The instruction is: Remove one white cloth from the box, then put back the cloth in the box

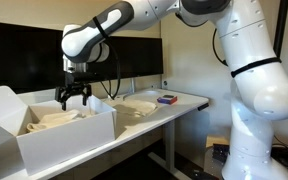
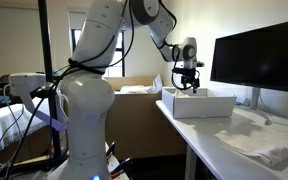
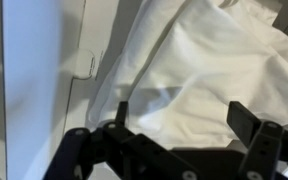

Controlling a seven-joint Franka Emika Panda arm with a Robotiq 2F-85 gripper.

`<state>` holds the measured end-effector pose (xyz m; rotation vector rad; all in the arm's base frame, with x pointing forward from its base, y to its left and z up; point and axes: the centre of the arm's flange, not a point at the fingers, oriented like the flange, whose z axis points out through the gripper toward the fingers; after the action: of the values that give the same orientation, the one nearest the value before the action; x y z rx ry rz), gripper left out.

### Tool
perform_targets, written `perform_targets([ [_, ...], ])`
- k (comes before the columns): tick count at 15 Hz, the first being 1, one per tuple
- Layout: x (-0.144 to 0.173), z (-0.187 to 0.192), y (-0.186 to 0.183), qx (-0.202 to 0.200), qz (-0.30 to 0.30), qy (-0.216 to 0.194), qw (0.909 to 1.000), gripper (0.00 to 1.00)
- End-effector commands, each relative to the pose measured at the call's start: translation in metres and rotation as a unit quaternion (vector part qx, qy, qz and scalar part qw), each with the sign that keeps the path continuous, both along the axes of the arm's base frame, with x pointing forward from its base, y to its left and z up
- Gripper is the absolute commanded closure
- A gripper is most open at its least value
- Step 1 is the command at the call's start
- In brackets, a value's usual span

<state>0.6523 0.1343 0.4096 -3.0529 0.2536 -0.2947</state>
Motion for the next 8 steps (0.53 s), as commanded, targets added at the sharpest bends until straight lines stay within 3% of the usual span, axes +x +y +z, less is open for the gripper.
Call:
perform_targets([
  [1, 0.037, -0.012, 0.007, 0.000, -0.004, 0.015, 0.9999, 0.00],
  [8, 0.063, -0.030, -0.014, 0.003, -0.034, 0.031, 0.9989, 0.00],
])
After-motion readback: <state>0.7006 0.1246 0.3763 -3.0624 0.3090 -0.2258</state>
